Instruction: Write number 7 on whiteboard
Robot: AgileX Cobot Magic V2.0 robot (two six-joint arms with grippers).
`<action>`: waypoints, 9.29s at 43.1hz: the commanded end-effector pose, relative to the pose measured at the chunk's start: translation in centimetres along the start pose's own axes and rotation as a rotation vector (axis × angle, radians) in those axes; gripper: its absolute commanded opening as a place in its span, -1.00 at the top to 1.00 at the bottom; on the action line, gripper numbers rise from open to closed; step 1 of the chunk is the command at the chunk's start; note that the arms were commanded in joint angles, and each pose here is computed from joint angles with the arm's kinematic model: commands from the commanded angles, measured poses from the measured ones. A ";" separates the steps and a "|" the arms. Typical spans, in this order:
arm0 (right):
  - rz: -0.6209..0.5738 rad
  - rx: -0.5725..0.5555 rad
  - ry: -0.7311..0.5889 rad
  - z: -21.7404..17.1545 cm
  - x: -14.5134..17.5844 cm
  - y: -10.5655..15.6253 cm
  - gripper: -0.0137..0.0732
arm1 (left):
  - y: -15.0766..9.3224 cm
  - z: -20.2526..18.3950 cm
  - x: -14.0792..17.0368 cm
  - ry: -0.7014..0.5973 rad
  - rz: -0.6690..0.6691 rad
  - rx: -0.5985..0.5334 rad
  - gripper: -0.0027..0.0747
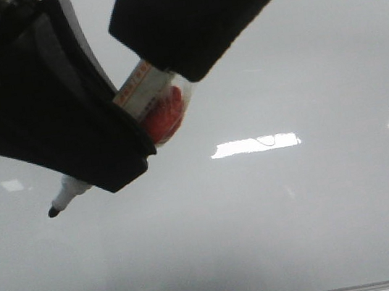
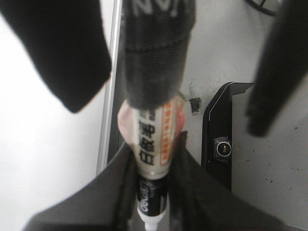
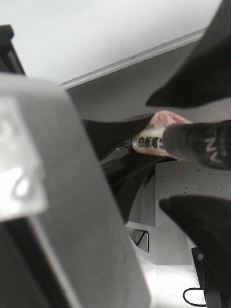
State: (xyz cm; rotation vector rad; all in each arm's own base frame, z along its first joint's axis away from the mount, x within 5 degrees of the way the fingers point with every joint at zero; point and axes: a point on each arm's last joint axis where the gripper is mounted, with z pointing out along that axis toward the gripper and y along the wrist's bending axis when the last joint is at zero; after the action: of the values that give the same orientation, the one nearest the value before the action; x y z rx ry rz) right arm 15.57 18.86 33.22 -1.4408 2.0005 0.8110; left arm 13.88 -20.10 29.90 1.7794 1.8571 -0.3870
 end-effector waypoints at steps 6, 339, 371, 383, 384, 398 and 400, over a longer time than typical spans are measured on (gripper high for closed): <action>-0.015 0.003 -0.082 -1.1 -1.3 0.5 0.22 | 0.1 -1.5 -1.6 -0.133 -0.036 -0.034 0.82; 0.395 0.761 -0.616 -9.6 13.1 3.1 0.84 | -5.1 -14.4 15.2 -0.634 -0.780 -1.327 0.98; 0.396 0.759 -0.614 -9.6 13.1 3.2 0.84 | -8.1 -10.8 17.8 -0.705 -0.759 -1.307 0.98; 0.397 0.754 -0.608 -9.5 13.1 3.2 0.84 | -8.0 -6.5 20.5 -0.693 -0.769 -1.267 0.98; 0.397 0.754 -0.608 -9.5 13.1 3.2 0.84 | -8.0 -6.2 20.7 -0.699 -0.764 -1.271 0.98; 0.397 0.751 -0.607 -9.5 13.1 3.2 0.84 | -7.9 -4.8 21.7 -0.697 -0.775 -1.264 0.98; 0.396 0.752 -0.607 -9.5 13.1 3.2 0.84 | -7.9 -4.8 21.7 -0.697 -0.775 -1.264 0.98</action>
State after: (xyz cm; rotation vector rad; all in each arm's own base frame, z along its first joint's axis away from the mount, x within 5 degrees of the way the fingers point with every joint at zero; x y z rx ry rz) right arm 7.86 4.53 29.40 -0.3744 1.8702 0.4624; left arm 5.61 -0.15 19.80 0.0455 1.6325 0.0028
